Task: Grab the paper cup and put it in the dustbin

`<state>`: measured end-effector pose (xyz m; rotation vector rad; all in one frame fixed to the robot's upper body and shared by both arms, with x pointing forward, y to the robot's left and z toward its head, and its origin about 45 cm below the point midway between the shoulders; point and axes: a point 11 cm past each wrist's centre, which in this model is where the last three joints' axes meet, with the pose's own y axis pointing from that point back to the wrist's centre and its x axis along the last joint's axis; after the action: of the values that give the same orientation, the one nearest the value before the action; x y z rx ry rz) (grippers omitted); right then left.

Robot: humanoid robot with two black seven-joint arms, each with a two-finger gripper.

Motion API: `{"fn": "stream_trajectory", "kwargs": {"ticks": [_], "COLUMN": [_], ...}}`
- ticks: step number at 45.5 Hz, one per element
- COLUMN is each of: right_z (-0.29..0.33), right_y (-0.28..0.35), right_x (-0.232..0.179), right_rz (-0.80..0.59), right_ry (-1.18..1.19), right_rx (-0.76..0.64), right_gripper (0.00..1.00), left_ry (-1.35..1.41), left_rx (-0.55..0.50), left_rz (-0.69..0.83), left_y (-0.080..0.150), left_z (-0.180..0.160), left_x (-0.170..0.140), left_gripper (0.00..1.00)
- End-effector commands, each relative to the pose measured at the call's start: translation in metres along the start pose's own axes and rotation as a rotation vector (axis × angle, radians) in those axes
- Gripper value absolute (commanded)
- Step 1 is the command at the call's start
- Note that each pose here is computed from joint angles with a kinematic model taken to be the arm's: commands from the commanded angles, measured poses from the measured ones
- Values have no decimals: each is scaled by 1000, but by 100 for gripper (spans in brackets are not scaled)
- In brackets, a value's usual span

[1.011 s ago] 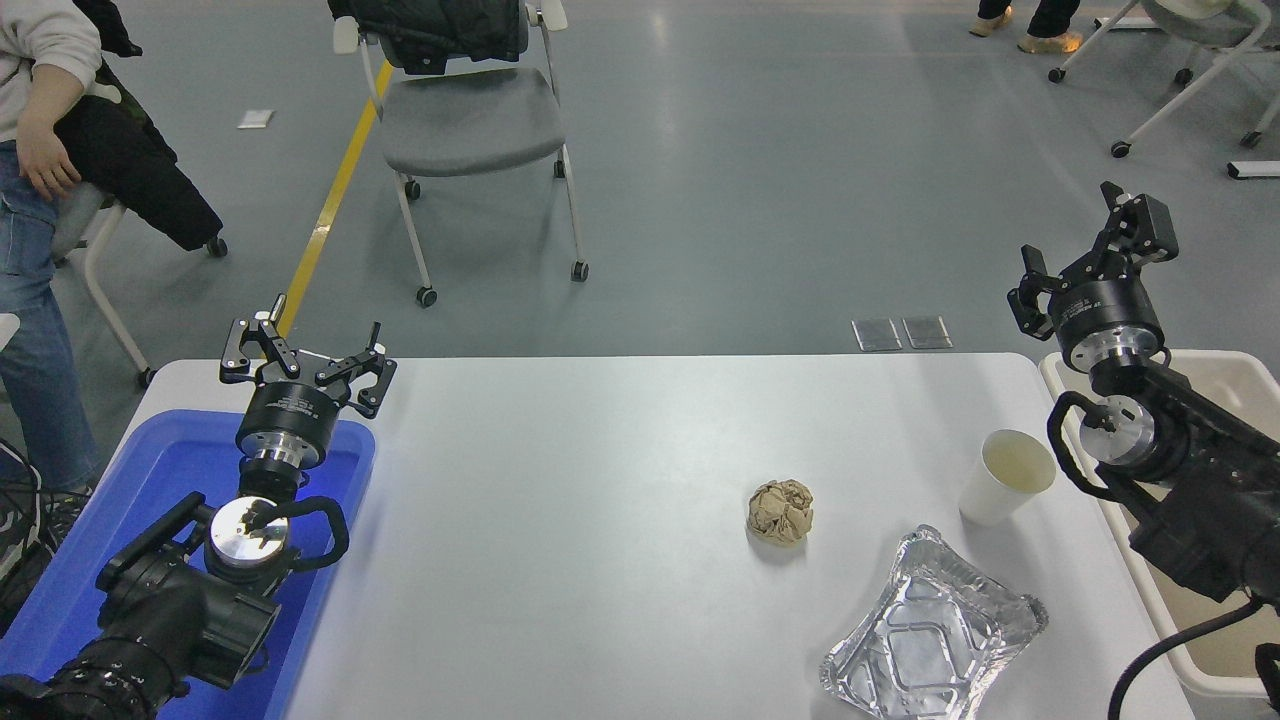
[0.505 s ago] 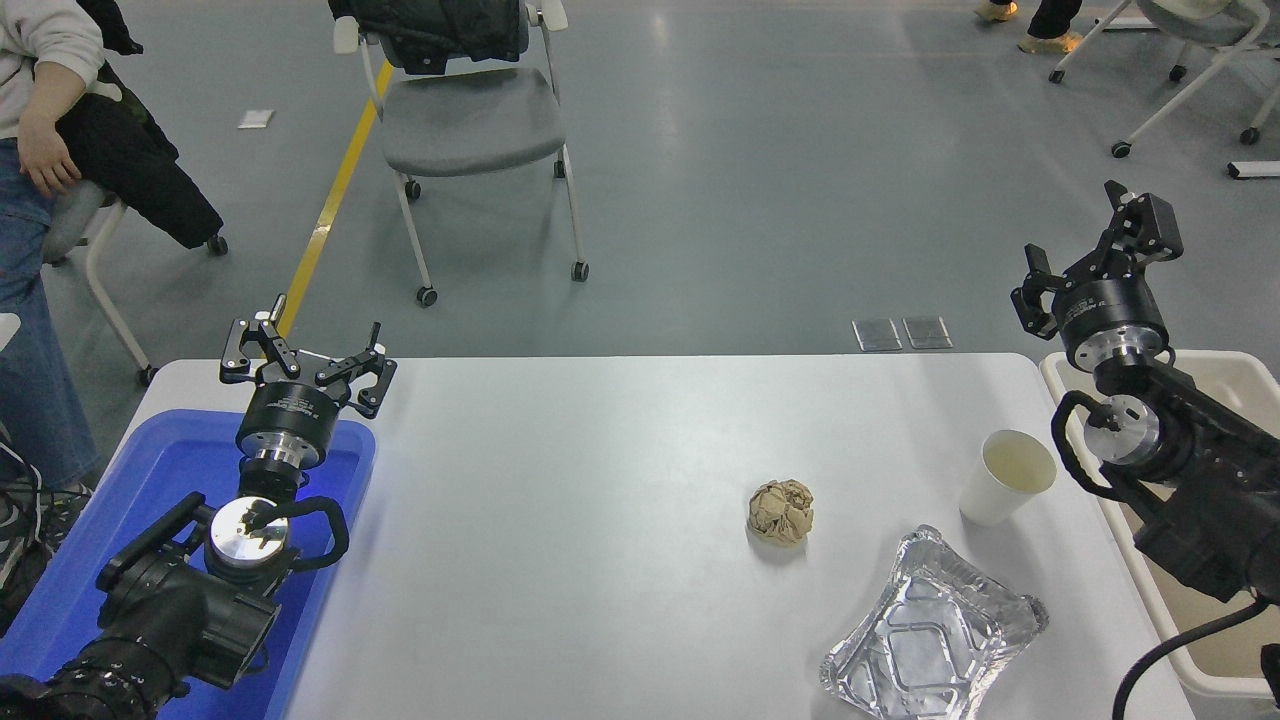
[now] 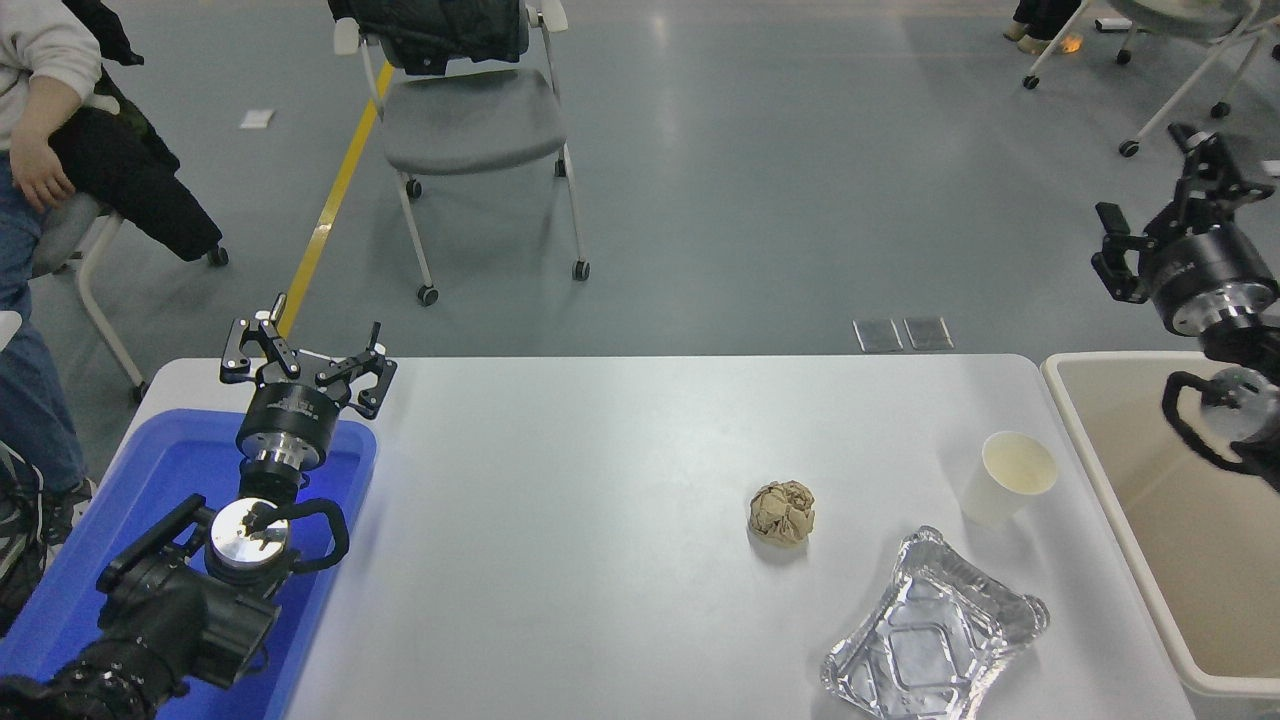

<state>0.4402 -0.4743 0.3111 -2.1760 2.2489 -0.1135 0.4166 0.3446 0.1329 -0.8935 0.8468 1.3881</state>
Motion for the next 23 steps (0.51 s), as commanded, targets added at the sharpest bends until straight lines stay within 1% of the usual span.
{"fn": "stream_trajectory", "kwargs": {"ticks": [1,10,16,23], "right_z": [-69,-75,-76,-78], "right_y": [11,4,-10,-29], "right_x": [36,20,-10,-61], "right_rz": [-24,-169,-288,-446], "right_ry": [203,515,670,831], "right_rx": [23,-75,-97,-96], "right_gripper": [100,100,100,100], "left_ry": [1,0,0,0], "left_rx": [1,0,0,0], "left_rz": [-1,-2,-1,-2], "left_y": [0,0,0,0], "left_z": [-1,0,0,0], "left_x": [0,-1,0,-1], "left_gripper": [99,99,99,99]}}
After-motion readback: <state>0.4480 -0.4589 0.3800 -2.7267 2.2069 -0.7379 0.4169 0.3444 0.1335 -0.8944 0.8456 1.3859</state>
